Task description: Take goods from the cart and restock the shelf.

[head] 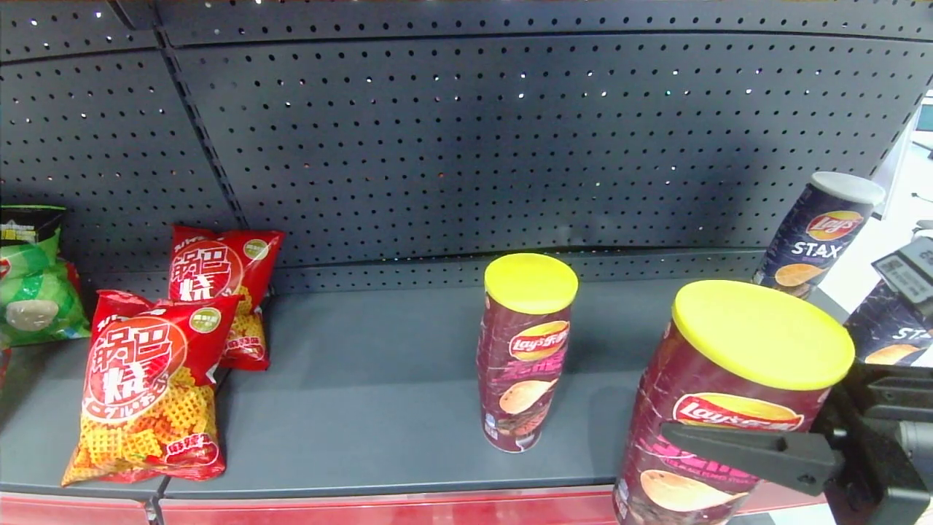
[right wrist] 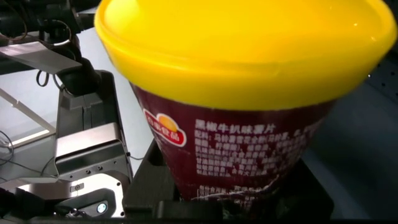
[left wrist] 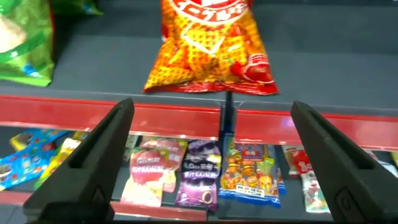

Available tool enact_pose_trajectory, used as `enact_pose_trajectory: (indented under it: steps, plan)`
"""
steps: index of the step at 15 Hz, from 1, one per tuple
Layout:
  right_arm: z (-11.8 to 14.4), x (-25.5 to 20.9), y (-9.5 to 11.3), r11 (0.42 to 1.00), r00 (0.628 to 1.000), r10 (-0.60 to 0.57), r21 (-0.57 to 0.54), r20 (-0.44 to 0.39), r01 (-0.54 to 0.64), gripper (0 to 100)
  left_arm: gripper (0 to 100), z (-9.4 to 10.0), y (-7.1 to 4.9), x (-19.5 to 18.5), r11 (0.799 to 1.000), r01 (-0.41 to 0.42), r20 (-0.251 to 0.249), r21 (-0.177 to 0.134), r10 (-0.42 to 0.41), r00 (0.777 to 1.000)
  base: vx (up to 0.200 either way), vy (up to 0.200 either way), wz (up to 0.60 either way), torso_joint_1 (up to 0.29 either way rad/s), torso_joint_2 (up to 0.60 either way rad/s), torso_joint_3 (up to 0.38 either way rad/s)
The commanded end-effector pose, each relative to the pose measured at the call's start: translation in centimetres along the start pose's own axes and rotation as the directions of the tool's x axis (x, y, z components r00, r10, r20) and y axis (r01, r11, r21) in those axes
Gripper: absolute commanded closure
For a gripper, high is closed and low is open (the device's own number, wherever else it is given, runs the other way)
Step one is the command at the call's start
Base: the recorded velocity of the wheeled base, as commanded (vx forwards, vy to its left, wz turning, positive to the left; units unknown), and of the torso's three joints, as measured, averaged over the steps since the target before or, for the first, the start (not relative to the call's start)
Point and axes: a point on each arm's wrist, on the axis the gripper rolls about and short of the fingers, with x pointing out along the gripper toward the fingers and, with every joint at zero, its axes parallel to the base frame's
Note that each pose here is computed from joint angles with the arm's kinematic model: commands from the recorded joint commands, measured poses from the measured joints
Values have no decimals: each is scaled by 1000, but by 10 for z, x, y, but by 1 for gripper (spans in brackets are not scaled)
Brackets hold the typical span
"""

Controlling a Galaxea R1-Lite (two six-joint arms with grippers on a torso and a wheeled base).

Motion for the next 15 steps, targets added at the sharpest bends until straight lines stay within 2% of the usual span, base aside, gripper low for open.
enact_pose_trajectory:
  steps: [1,2,3,4,12,13,14,15]
  plan:
    - [0,0,0,1000,1000,2,0,-1,-2,100,0,-1,-1,1,1000,-1,-17,1,1,1000,0,0,0,0,0,0]
    - [0,0,0,1000,1000,3,0,-1,-3,100,0,-1,-1,1,1000,1,-17,1,-1,1000,0,0,0,0,0,0]
    - [0,0,0,1000,1000,1,-1,0,-1,100,0,0,-2,1,998,66,-16,17,-65,998,0,0,0,0,0,0]
    - [0,-1,1,1000,1000,1,-3,3,-1,100,0,0,-2,1,996,90,-17,18,-90,996,0,0,0,0,0,0]
    - [1,-3,0,1000,1000,-12,5,6,12,100,0,0,-2,1,995,96,-20,16,-96,995,0,0,0,0,0,0]
    - [0,-3,-1,1000,1000,-12,6,5,12,100,0,0,0,0,986,166,-13,22,-166,986,0,0,0,0,0,0]
    - [-1,-3,0,1000,1000,-11,8,1,11,100,0,-1,0,-2,981,190,21,26,-191,981,0,0,0,0,0,0]
    - [-3,-3,0,1000,1000,-10,12,-4,10,100,0,-2,0,-5,986,168,63,26,-169,984,0,0,0,0,0,0]
